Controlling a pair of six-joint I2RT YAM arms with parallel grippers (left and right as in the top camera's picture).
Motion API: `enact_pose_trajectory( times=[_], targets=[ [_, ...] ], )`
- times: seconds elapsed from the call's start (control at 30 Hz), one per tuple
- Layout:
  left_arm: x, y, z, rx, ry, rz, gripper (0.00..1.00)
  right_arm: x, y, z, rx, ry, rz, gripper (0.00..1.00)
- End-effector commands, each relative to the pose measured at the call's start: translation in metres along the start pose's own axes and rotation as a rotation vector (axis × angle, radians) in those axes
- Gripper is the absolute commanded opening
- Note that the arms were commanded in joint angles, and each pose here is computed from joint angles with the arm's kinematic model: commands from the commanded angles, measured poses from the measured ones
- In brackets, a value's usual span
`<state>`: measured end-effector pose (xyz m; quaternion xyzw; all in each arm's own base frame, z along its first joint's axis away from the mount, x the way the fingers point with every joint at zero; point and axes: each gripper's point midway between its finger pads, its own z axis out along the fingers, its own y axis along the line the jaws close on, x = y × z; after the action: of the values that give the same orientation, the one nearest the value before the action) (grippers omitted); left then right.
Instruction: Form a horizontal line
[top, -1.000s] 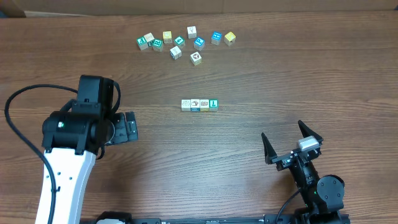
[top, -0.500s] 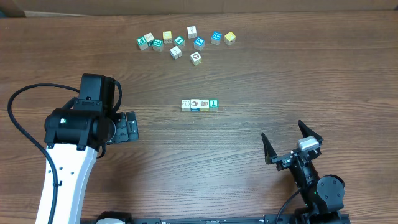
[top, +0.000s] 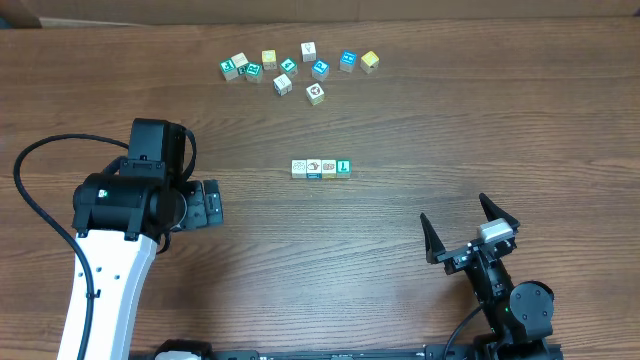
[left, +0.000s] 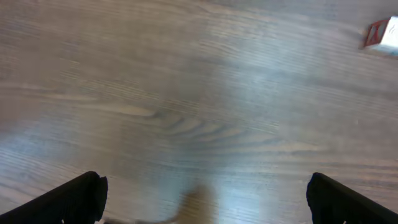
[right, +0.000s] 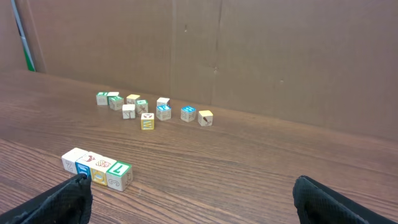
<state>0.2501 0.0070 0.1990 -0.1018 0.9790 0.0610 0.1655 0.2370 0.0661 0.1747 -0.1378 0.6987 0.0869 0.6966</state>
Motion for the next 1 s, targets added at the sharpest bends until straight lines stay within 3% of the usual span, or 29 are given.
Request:
enact_pose_trajectory(
  times=[0.0,0.17,0.3,0.47,0.7,0.97],
  targets=[
    [-0.020,-0.006,-0.003,0.022,-0.092,0.001,1.00,0.002,0.002,0.000,-0.006,-0.005,-0.001,1.00],
    [-0.097,-0.025,-0.024,0.114,-0.415,-0.062,1.00,0.002,0.002,0.000,-0.006,-0.005,-0.001,1.00],
    [-0.130,-0.034,-0.054,0.173,-0.595,-0.087,1.00,0.002,0.002,0.000,-0.006,-0.005,-0.001,1.00],
    [-0.125,-0.041,-0.081,0.219,-0.666,-0.071,1.00,0.002,0.002,0.000,-0.006,-0.005,-0.001,1.00],
    [-0.128,-0.063,-0.102,0.341,-0.899,-0.076,1.00,0.002,0.002,0.000,-0.006,-0.005,-0.001,1.00],
    [-0.084,-0.054,-0.060,0.320,-0.839,-0.061,1.00,0.002,0.002,0.000,-0.006,-0.005,-0.001,1.00]
  ],
)
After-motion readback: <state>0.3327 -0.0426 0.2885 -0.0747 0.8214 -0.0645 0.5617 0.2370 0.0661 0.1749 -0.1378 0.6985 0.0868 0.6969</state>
